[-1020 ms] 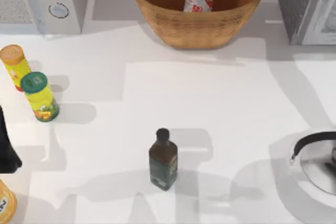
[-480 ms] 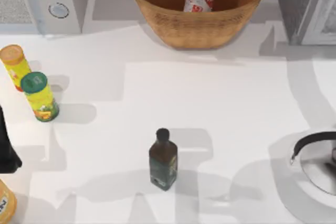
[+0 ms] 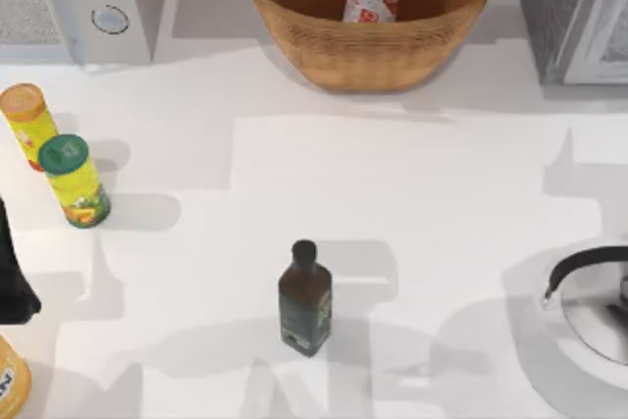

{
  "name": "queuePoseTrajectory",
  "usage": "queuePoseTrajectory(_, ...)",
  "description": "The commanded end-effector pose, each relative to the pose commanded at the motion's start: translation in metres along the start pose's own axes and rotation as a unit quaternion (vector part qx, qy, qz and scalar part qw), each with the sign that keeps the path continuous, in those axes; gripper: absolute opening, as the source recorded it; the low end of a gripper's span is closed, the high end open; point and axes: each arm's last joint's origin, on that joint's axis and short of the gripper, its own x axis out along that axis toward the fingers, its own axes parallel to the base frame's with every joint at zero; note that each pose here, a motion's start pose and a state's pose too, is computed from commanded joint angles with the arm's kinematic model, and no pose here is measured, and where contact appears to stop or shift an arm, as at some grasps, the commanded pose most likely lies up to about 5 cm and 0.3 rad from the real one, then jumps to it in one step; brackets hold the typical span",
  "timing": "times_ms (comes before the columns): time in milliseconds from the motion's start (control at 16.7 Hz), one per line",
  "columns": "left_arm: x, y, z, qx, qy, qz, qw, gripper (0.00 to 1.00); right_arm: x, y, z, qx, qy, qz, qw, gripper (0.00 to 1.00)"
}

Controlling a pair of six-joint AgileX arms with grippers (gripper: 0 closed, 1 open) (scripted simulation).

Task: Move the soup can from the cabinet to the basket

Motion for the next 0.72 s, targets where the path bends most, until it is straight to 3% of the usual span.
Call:
queuePoseTrajectory(420,0.0,0.0,0.0,0.0,0.0,0.0,1.0,1.0,-0.036,-0.017,-0.143,-0.004,0.02,0.012,1.0,1.0)
queuePoseTrajectory(720,0.0,0.0,0.0,0.0,0.0,0.0,1.0,1.0,-0.042,-0.016,-0.199,0.001,0.021,0.048,0.999,1.0)
